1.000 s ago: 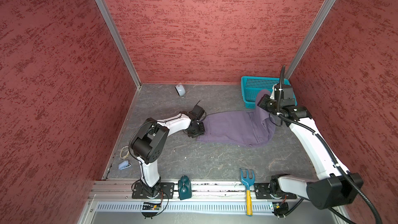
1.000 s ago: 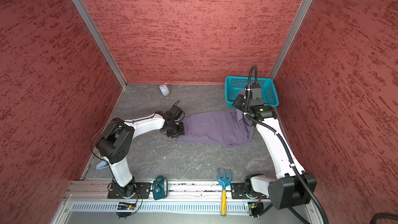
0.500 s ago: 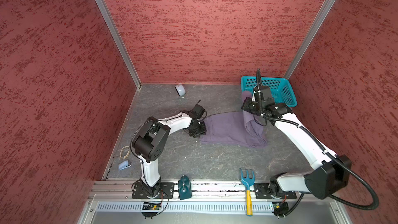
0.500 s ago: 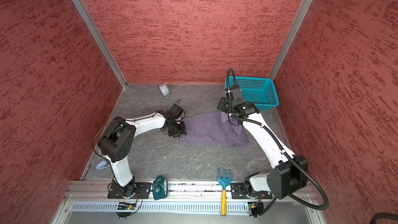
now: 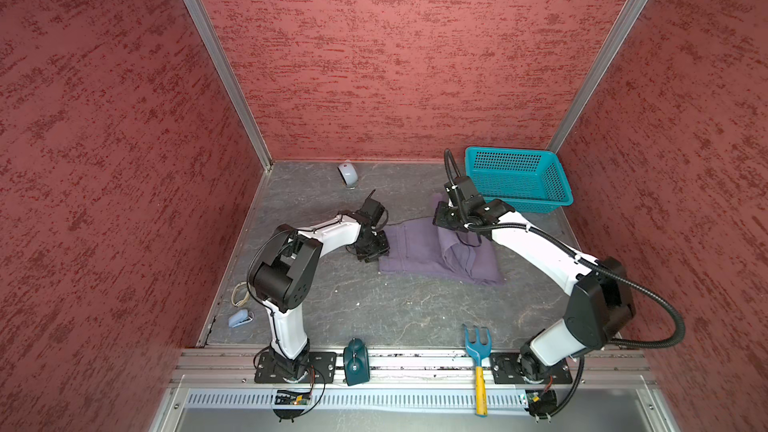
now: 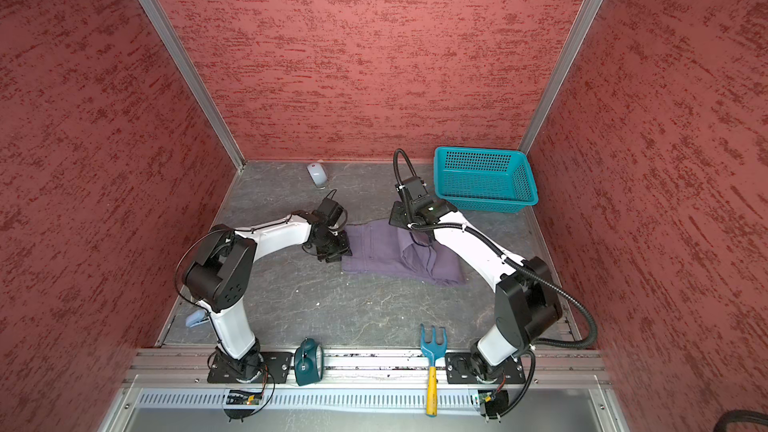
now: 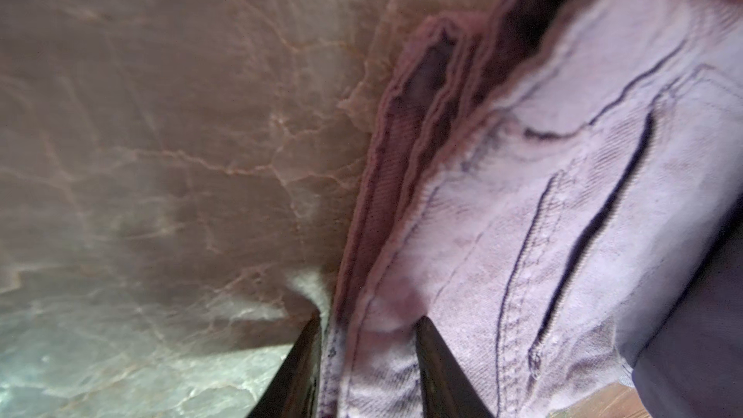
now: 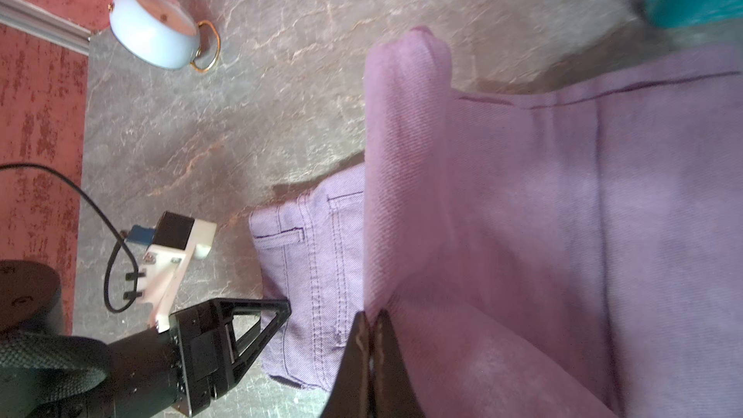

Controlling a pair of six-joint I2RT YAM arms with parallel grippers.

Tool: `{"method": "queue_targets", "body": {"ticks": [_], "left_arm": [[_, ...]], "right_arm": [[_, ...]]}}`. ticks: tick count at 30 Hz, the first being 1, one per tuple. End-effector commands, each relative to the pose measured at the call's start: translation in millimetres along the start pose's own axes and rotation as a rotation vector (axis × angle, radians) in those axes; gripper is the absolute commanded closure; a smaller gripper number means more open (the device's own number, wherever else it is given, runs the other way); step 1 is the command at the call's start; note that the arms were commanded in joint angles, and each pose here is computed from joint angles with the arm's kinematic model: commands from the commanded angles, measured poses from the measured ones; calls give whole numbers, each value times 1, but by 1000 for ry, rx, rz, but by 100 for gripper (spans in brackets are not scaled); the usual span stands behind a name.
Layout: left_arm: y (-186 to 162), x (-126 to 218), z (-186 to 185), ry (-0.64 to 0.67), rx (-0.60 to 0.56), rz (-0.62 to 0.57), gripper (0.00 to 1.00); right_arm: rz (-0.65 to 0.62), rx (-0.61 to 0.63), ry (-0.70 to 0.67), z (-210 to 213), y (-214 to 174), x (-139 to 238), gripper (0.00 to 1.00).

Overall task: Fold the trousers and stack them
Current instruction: 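Lay the leg end over the trousers beside the left gripper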

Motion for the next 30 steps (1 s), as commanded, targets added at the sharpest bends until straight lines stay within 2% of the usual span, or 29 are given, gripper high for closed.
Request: {"method": "queue_targets", "body": {"ticks": [1, 16, 30], "left_arm": [[-3, -9, 10, 26, 0, 17, 60], [-4, -18, 14, 36, 7, 27, 60], [-5, -23, 14, 39, 4, 32, 61]], "right_arm": [[-59, -7, 93, 29, 17, 3, 100], [57, 45, 151, 63, -15, -33, 100], [59, 71, 214, 94, -15, -36, 100]]}}
Point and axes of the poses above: each gripper's point midway between its finger pads, its own x axis back along the fingers, its own z axis along the line the jaws close on, y = z × x, the point moved 3 cm from there along x, back along the fingers, and after that the axes turned 10 degrees about x, right-handed, at the moved point
